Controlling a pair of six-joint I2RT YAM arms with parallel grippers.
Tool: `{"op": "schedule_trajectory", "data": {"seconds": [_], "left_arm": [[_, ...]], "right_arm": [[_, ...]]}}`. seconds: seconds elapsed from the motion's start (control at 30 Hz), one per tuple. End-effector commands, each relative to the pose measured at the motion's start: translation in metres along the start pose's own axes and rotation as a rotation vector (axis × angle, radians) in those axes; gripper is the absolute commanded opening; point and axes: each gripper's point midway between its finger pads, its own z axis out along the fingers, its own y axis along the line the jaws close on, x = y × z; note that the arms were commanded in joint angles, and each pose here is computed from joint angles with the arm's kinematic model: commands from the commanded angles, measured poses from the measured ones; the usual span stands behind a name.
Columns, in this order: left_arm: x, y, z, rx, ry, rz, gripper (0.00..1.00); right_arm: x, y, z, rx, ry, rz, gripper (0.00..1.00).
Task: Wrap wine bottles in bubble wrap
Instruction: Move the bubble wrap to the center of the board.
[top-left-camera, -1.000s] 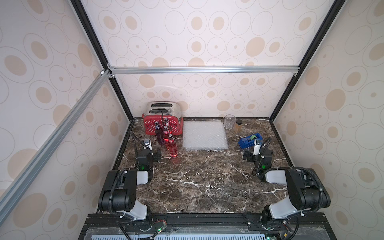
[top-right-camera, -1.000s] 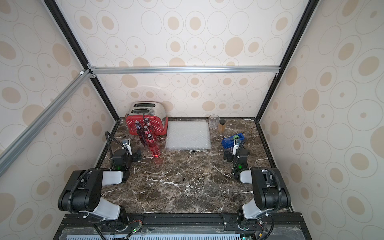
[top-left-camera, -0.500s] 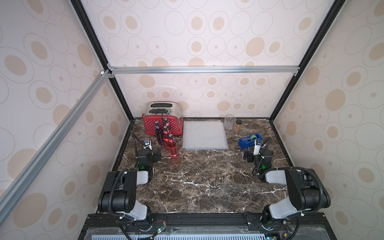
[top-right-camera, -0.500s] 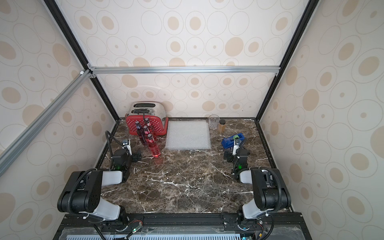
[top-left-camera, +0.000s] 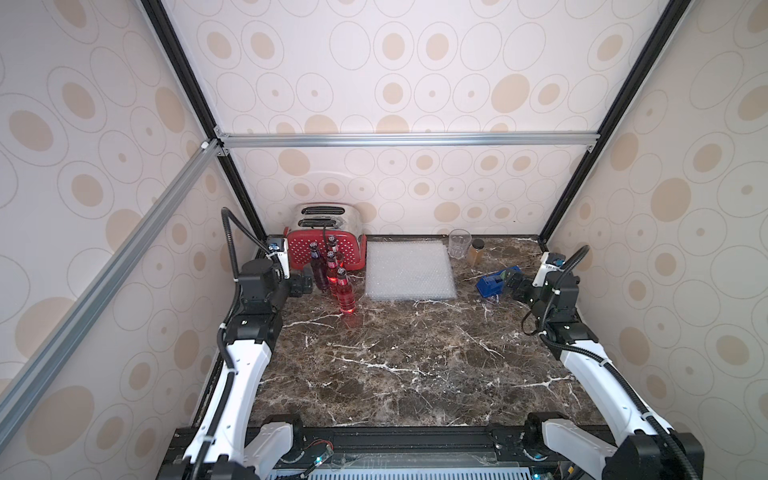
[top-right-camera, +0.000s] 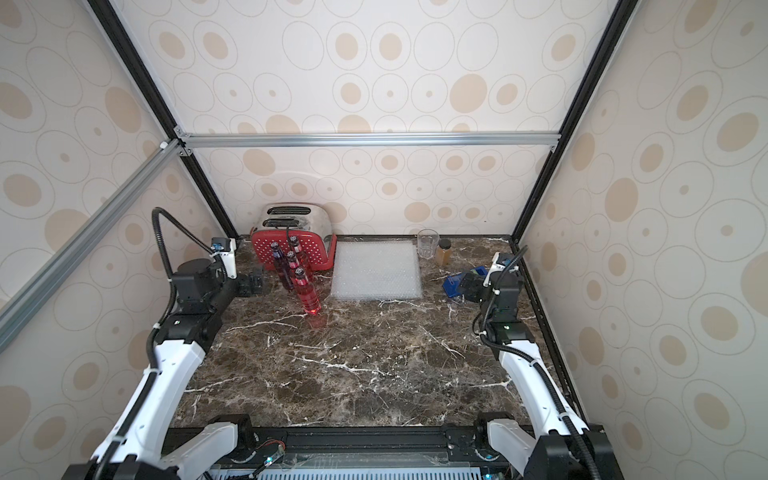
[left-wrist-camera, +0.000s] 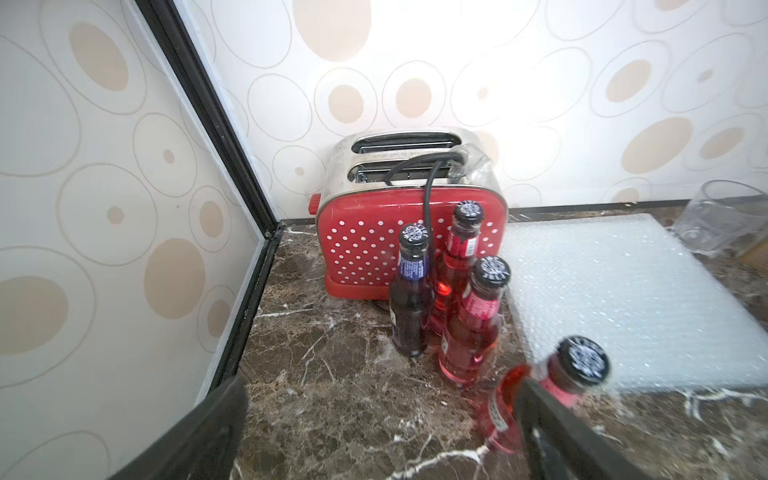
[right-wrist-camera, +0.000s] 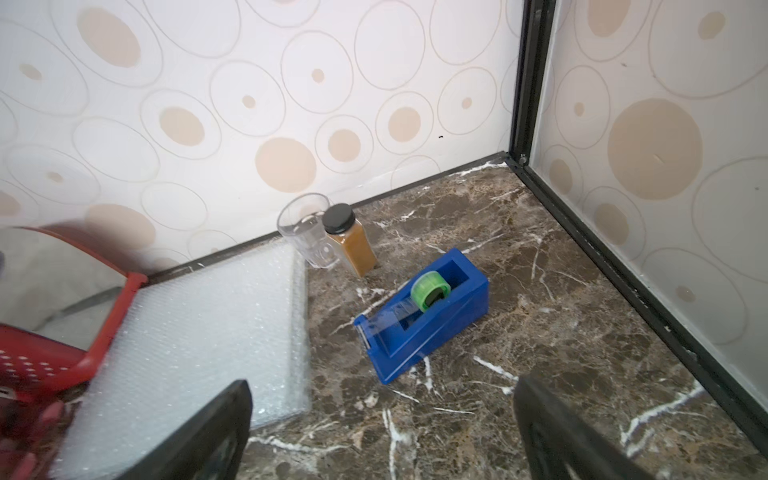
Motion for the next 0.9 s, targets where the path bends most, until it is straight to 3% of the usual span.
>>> {"op": "schedule_trajectory", "data": {"seconds": [0.0,0.1,0.17,0.33,0.53,0.87], "left_arm": [[0.047,-0.026,-0.013,0.141,0.171,0.035,0.99],[0.072,-0.028,-0.012,0.154,0.215,0.029,0.99],[0.076,-0.048,-0.009,0.266,0.185,0.032,0.99],[0.102,-0.067,-0.008,0.363,0.214,0.032,0.99],[0.12,-0.08,-0.009,0.42,0.213,0.098,0.99],[0.127,-0.089,-0.008,0.461,0.216,0.094,0.99]], "right_arm": [[0.037,0.012,-0.007,0.011,0.248,0.082,0.94],[0.035,0.039,0.004,-0.004,0.332,0.026,0.91],[0.037,0.057,0.015,-0.014,0.404,-0.021,0.87],[0.063,0.093,0.054,-0.032,0.59,-0.088,0.76],[0.102,0.123,0.09,-0.048,0.74,-0.153,0.71],[0.143,0.143,0.138,-0.049,0.878,-0.162,0.57]]}}
